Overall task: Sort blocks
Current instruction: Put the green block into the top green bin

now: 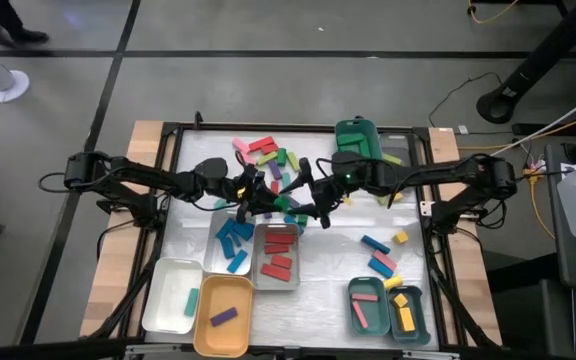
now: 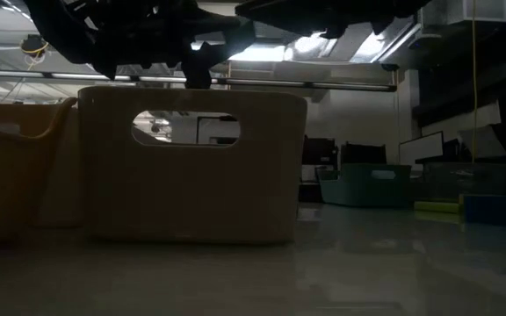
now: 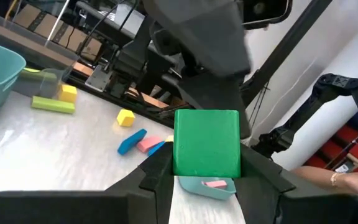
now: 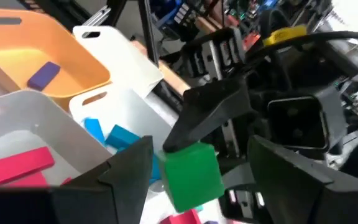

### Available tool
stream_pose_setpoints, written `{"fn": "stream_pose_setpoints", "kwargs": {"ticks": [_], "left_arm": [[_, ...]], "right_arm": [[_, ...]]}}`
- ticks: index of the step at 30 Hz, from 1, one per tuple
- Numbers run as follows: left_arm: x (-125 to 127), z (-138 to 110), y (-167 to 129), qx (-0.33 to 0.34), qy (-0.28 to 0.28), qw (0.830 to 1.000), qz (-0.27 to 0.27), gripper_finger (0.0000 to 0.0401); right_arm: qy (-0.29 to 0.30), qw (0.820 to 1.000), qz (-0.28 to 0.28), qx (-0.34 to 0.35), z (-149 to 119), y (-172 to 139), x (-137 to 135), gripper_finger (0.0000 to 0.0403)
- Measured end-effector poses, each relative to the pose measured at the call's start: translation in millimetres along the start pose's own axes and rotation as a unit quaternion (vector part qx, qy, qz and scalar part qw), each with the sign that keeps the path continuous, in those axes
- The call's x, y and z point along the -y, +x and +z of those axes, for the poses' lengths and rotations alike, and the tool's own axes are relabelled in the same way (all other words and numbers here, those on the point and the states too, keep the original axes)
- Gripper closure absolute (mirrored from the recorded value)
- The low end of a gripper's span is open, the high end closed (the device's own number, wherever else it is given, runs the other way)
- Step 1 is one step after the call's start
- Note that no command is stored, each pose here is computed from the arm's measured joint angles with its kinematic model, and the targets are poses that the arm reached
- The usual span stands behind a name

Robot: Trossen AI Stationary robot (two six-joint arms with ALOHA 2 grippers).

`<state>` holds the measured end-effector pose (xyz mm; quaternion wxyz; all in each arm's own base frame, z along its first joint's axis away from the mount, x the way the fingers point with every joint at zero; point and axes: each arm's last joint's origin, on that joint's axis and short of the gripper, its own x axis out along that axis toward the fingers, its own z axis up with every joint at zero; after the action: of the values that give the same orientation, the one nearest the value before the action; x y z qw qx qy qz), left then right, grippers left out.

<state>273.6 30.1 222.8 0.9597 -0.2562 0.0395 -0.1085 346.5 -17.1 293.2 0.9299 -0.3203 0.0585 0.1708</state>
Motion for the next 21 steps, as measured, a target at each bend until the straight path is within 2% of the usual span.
{"fn": "stream_pose_setpoints", "kwargs": {"ticks": [7,13,21], "left_arm": [[0,-1,0,-0.002,-0.001,1.000,0.001,0.0278],[-1,-2,0,-0.007,-0.004,1.000,0.004,0.0278],[-3,-5,0,-0.024,-0.002,1.000,0.013,0.0278]], "right_arm": [[0.025,0.997,0.045,-0.052,-8,17,2,0.0141],[0.018,0.997,0.053,-0.060,-15,30,3,0.0146],[0.018,0.996,0.055,-0.061,-15,31,2,0.0211]]}}
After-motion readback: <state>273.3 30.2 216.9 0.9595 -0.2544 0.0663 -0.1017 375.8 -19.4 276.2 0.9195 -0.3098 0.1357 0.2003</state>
